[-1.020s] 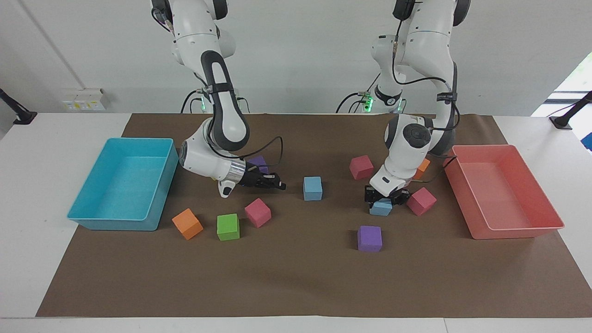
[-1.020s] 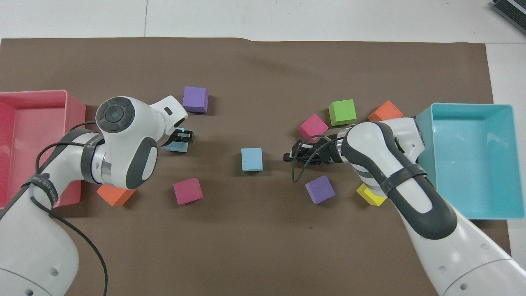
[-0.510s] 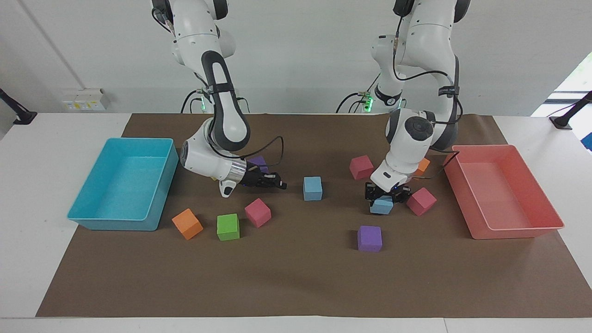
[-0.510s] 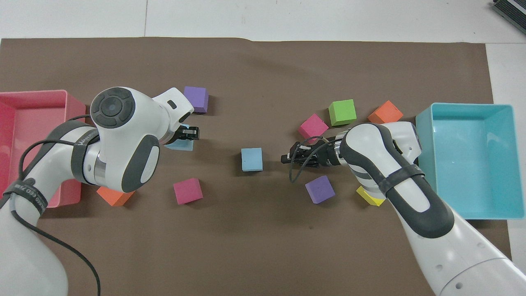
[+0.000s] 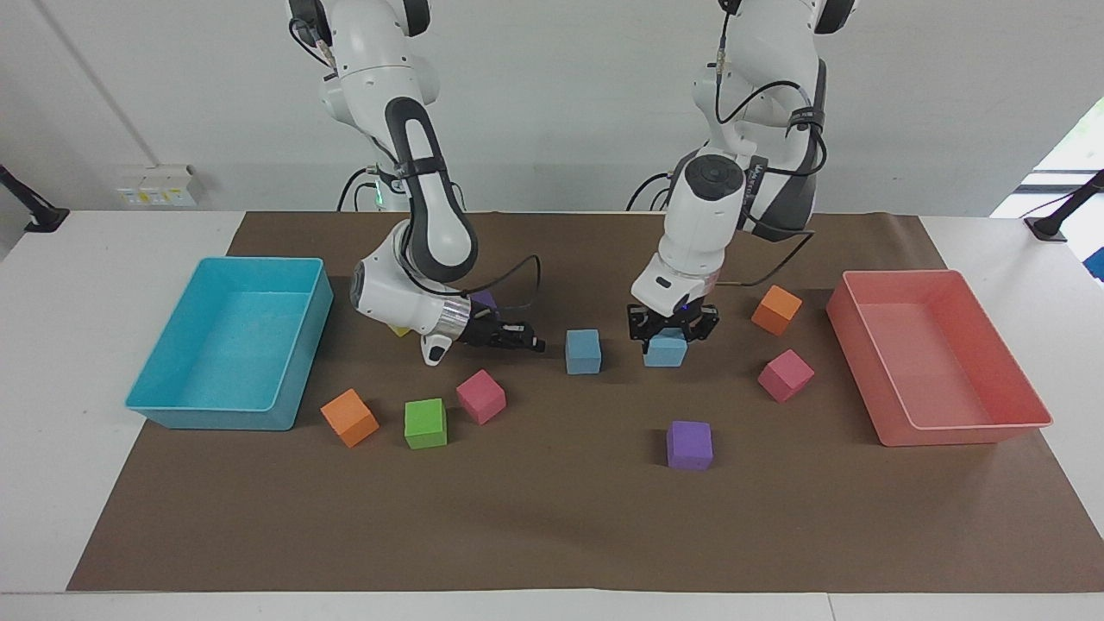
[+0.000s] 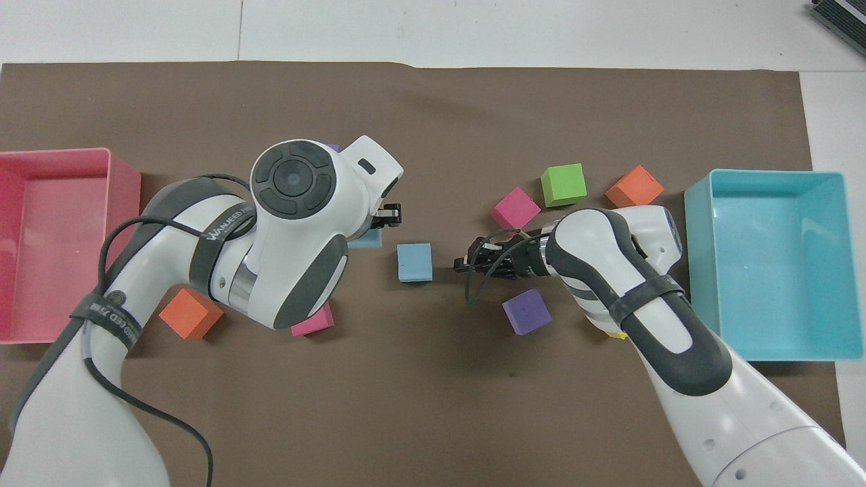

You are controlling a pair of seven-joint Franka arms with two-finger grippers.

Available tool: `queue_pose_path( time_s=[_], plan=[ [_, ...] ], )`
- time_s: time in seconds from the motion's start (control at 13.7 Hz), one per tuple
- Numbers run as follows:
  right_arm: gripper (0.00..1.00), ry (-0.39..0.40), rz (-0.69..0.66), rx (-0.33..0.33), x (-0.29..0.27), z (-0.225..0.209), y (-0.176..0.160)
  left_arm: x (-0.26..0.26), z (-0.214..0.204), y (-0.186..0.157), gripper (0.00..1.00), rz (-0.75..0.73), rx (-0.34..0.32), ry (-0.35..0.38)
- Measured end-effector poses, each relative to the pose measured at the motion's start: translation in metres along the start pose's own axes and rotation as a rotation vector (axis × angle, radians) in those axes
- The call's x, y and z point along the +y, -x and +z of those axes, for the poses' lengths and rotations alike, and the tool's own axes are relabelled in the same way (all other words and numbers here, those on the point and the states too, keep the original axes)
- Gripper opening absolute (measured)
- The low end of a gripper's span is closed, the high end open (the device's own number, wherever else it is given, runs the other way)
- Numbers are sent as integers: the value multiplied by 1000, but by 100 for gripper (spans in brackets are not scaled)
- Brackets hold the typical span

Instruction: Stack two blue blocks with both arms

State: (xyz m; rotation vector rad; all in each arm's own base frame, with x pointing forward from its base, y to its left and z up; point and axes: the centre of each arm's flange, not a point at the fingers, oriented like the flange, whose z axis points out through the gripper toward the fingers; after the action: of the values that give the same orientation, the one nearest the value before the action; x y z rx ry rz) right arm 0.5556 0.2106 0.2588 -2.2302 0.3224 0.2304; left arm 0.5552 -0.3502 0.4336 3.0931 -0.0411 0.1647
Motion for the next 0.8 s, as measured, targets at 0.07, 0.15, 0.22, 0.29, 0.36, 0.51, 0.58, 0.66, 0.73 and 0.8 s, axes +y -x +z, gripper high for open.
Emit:
queue_pose_path(
  time_s=[0.07, 0.15, 0.22, 0.29, 0.36, 0.51, 0.58, 0.66, 0.73, 0.8],
  plan=[
    [1, 0, 0, 2, 1, -1, -1, 9, 2, 1, 59, -2, -2, 2],
    [1, -1, 0, 4, 1, -2, -1, 16, 7, 3, 59, -6, -11, 1],
    [1, -1, -2, 5, 2, -3, -2, 24, 14, 7, 59, -13, -22, -3],
    [1, -1, -5, 4, 2, -2, -1, 32, 20, 11, 59, -23, -30, -7],
    [1, -1, -6, 4, 2, -2, -1, 38, 26, 15, 59, -28, -37, -10],
    [1, 0, -5, 4, 2, -2, -1, 44, 31, 18, 59, -31, -44, -13],
    [1, 0, -4, 4, 3, -3, -1, 46, 32, 19, 59, -31, -44, -13],
    [1, 0, -3, 5, 3, -3, -2, 47, 32, 19, 59, -31, -40, -11],
    [1, 0, -3, 4, 4, -3, -2, 48, 32, 18, 59, -30, -35, -6],
    [1, 1, -3, 4, 4, -3, -1, 48, 33, 19, 59, -29, -34, -6]
  ],
)
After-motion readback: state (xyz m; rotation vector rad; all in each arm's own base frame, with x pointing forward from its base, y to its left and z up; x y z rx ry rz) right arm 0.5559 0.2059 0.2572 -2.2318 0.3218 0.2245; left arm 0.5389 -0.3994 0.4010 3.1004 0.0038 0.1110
